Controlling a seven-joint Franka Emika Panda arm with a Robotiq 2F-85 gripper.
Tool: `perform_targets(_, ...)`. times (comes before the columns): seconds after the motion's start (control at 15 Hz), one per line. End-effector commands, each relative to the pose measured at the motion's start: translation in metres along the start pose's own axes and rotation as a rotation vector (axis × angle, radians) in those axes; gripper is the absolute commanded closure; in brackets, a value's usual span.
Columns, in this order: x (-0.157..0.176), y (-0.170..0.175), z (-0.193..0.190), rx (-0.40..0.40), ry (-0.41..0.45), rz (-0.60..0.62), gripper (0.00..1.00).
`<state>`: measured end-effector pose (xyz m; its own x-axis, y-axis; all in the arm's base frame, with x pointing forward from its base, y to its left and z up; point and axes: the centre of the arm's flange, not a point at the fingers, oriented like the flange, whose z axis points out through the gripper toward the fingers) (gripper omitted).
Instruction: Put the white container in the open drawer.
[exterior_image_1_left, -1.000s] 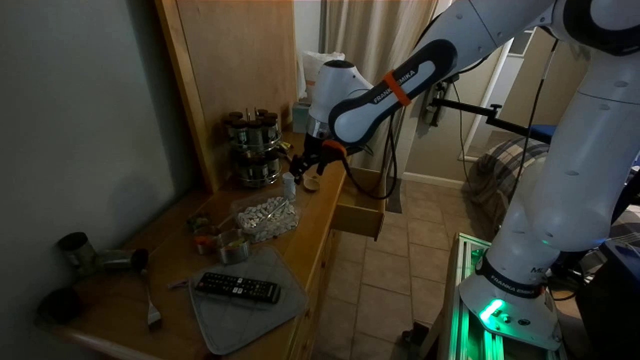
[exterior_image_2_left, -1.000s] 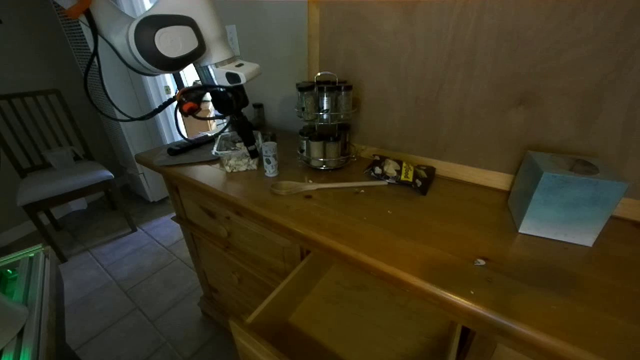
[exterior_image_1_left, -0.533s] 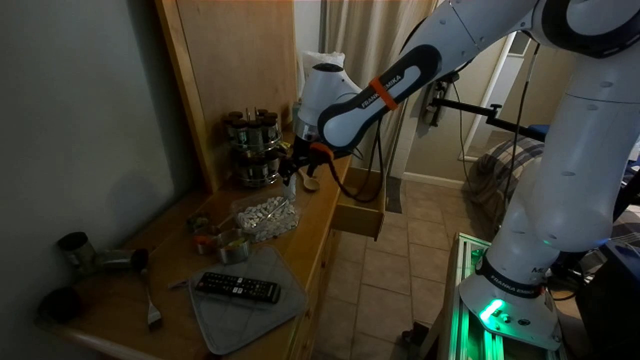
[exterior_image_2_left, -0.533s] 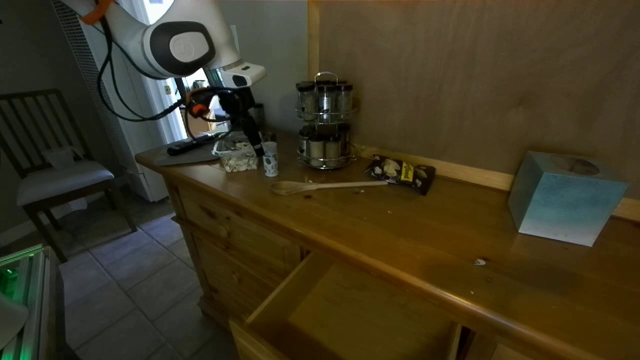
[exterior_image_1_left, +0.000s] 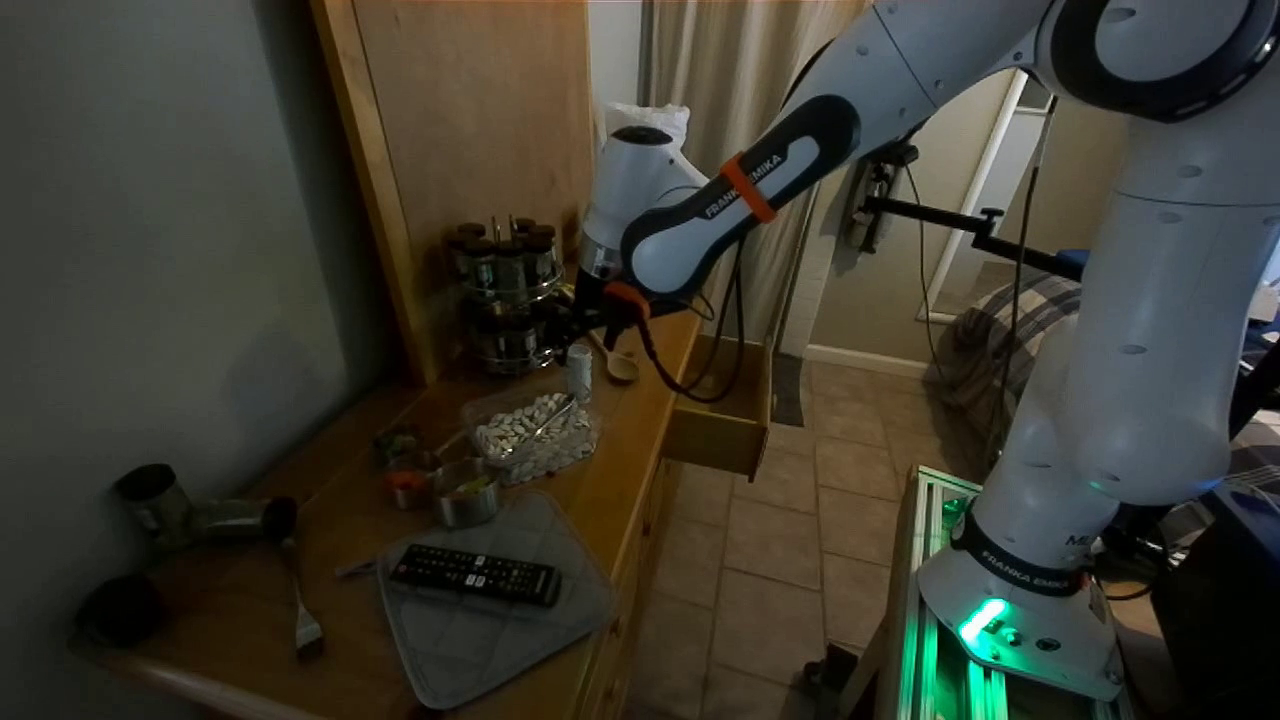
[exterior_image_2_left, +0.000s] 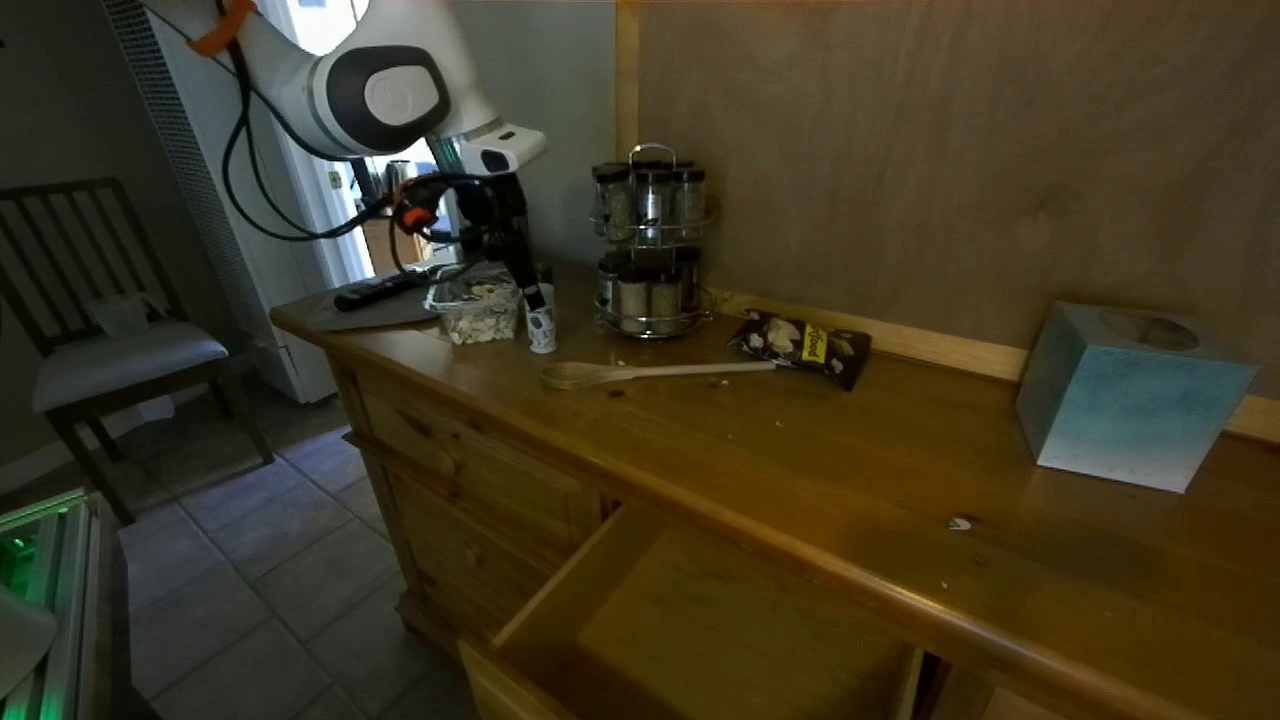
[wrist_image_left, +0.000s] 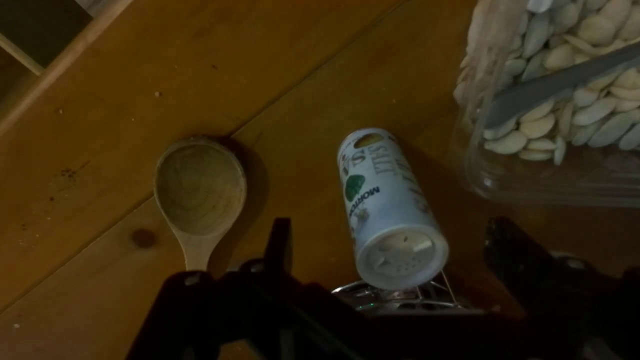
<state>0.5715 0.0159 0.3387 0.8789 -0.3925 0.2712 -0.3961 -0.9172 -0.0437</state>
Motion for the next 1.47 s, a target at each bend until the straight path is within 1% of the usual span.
perform_targets(0.0,0.01,-0.008,0.007,-0.008,0.025,0.023,0.14)
perform_targets(0.07,0.01,-0.009,0.007,-0.01,0.022,0.024,0.18)
perform_targets(0.2,0.011,-0.009,0.009,-0.016,0.021,0.026,0.32)
perform_targets(0.27,0.011,-0.009,0.01,-0.02,0.021,0.024,0.37)
perform_targets(0.33,0.01,-0.01,0.01,-0.025,0.017,0.025,0.43)
perform_targets(0.47,0.009,-0.009,0.011,-0.039,0.013,0.027,0.59)
perform_targets(0.53,0.008,-0.008,0.01,-0.048,0.02,0.023,0.75)
perform_targets(0.6,0.008,-0.007,0.006,-0.056,0.022,0.022,0.8)
perform_targets(0.8,0.009,0.0,-0.026,-0.093,0.033,0.037,0.8)
perform_targets(1.0,0.019,0.025,-0.076,-0.15,0.062,0.116,0.8)
perform_targets(1.2,0.031,0.07,-0.123,-0.165,0.082,0.249,0.8)
perform_targets(1.4,0.042,0.125,-0.154,-0.146,0.087,0.363,0.8)
